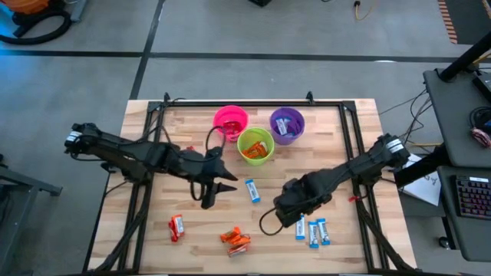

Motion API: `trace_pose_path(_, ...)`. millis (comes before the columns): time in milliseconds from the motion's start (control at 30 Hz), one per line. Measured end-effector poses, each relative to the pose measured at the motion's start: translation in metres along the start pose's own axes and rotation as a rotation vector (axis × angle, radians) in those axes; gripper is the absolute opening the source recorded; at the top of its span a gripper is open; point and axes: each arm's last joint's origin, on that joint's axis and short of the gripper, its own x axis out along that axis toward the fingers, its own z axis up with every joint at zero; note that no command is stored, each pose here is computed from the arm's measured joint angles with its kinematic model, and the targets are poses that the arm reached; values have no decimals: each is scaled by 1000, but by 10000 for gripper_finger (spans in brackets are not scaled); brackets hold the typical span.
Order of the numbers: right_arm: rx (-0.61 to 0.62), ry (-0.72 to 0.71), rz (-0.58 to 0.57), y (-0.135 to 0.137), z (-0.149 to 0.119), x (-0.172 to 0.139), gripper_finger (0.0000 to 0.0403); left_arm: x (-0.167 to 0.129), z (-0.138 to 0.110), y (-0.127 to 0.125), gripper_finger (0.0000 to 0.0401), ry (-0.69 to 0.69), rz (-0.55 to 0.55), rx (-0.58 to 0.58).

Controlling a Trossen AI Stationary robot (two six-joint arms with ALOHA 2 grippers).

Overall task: Sort candy
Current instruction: Put the blue candy into the violet bin

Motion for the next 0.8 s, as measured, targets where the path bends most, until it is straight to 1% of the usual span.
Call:
trace_pose_path(67, 12, 6, -48, 3, -1, 15, 207, -4, -6, 0, 125, -25, 13, -23)
trace_pose_path(200, 21, 13, -130, 8, -3, 44, 219, -10, -16, 3, 125, -27, 25, -65)
trace_pose_path(300, 15, 18, -164, 12, -3, 64, 223, -14, -20, 4, 125, -31, 24, -83)
trace_pose_path(433, 0, 31, -129, 18, -3, 86, 226, -15, -22, 4, 125, -25, 24, -89)
trace_pose_path(500, 2, 39, -135, 17, -3, 95, 226, -15, -23, 4, 125, -25, 22, -89)
trace_pose_path(600, 10, 41, -160, 11, -3, 106, 226, -15, -23, 4, 125, -22, 23, -88)
trace_pose_path(800, 21, 39, -128, 2, -1, 125, 226, -12, -24, 4, 125, -8, 27, -86)
